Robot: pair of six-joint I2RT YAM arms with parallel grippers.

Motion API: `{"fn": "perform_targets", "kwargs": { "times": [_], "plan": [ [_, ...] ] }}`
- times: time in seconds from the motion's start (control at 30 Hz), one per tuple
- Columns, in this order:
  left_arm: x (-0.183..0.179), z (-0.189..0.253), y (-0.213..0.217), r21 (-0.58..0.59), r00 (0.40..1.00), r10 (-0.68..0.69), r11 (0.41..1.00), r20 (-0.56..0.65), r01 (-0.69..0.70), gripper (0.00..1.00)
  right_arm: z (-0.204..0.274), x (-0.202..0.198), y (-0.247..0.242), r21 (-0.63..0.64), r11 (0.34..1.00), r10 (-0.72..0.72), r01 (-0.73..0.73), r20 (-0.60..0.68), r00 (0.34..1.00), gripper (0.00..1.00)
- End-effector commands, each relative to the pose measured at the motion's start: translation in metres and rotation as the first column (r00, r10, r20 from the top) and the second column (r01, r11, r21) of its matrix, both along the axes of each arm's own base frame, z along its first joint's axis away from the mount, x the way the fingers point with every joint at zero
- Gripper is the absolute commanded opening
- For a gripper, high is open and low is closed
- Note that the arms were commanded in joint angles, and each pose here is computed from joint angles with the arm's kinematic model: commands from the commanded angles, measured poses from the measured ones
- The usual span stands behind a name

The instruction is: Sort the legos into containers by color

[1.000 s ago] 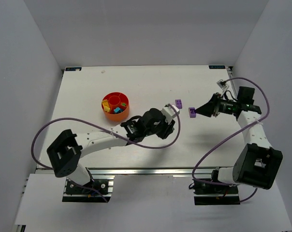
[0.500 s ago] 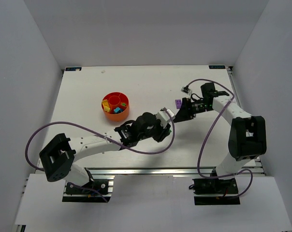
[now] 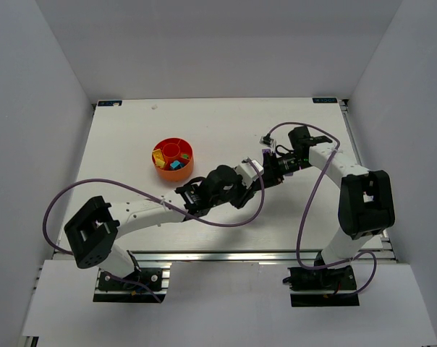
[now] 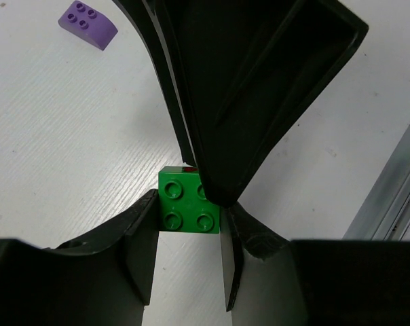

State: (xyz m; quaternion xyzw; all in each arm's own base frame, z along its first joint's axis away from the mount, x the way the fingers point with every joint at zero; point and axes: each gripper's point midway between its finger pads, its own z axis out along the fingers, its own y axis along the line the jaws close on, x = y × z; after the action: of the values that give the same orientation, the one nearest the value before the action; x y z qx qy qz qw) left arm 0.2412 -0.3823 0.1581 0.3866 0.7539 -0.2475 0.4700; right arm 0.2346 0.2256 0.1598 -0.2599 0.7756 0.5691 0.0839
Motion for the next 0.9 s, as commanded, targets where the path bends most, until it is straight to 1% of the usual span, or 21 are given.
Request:
{"fn": "perform_targets", "kwargs": {
  "times": [0.0, 0.17, 0.47, 0.87],
  "plan": [
    [0.011, 0.028, -0.006, -0.059, 0.999, 0.019, 0.998, 0.05, -0.016, 0.18, 0.005, 0.001, 0.006, 0.001, 1.0, 0.015, -0.015, -0.003, 1.0, 0.59],
    [0.012, 0.027, -0.01, -0.06, 0.999, 0.015, 0.998, 0.049, -0.012, 0.19, 0.003, -0.001, 0.012, -0.008, 1.0, 0.026, -0.026, -0.012, 1.0, 0.54],
    [0.011, 0.028, -0.014, -0.073, 0.999, 0.002, 0.997, 0.047, 0.001, 0.19, -0.006, 0.001, 0.017, -0.019, 0.999, 0.027, -0.028, -0.056, 0.998, 0.53],
    [0.013, 0.031, -0.014, -0.083, 0.998, 0.008, 0.997, 0.063, -0.003, 0.19, -0.01, 0.003, 0.018, -0.017, 1.0, 0.023, -0.024, -0.088, 0.996, 0.43]
  ]
}}
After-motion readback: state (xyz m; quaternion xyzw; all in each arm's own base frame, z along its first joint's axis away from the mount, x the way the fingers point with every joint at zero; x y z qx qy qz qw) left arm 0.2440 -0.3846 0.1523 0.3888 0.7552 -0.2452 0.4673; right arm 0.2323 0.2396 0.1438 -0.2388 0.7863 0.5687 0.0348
